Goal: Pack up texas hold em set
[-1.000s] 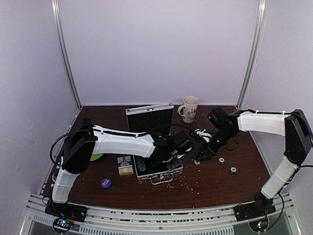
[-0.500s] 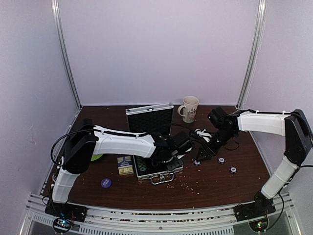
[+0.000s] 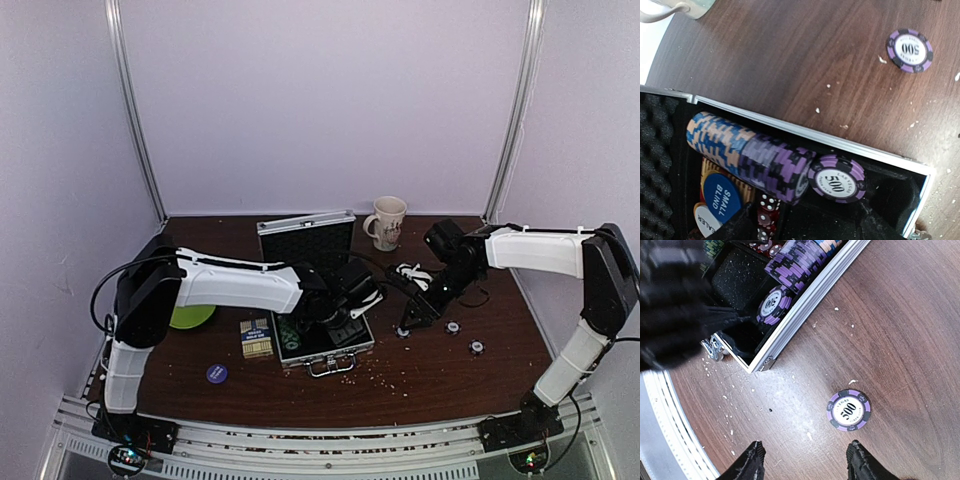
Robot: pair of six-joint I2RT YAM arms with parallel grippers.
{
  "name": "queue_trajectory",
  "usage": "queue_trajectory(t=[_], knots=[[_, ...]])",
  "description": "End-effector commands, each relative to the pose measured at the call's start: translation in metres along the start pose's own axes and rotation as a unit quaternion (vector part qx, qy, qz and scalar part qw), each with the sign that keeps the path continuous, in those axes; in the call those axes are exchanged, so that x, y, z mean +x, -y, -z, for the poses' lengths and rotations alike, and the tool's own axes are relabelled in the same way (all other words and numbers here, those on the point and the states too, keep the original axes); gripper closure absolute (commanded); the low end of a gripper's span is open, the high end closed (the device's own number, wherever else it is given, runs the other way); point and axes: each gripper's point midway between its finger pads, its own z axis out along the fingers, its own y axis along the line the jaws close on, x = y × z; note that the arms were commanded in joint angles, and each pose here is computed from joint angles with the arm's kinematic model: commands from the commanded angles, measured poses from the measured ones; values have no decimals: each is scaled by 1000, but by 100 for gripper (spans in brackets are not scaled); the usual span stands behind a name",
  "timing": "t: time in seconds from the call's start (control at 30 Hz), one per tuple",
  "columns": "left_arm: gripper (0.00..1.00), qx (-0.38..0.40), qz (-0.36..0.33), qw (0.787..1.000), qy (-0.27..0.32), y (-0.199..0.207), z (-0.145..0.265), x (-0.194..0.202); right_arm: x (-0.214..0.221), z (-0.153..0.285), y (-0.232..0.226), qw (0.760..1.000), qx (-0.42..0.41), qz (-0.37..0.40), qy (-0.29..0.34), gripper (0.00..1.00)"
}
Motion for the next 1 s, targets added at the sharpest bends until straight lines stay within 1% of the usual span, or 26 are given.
queue_trajectory(t=[0.0,0.23,0.53,0.57,0.6,0.77,0.87,0.97], knots=[[31,22,26,999,36,-9,15,-17,-4,4,-1,1000,-3,3,6,43],[31,69,48,996,37,-2,5,-18,-4,3,-1,1000,-4,2,5,43],[29,70,65,995,23,-9,-16,-16,-2,1,-1,1000,-6,1,2,43],[7,69,68,995,22,-10,-19,-15,-2,1,-1,1000,-7,1,1,43],[3,71,70,995,21,-10,-21,-15,-2,1,-1,1000,-7,1,1,43],[2,77,74,994,19,-12,-31,-14,-1,-2,0,1000,-9,-1,-3,43],[2,55,75,996,13,-19,-35,-12,-1,-2,0,1000,-10,-3,-5,43],[3,31,93,995,7,-33,-39,-8,0,-3,0,1000,-10,-2,-5,44]])
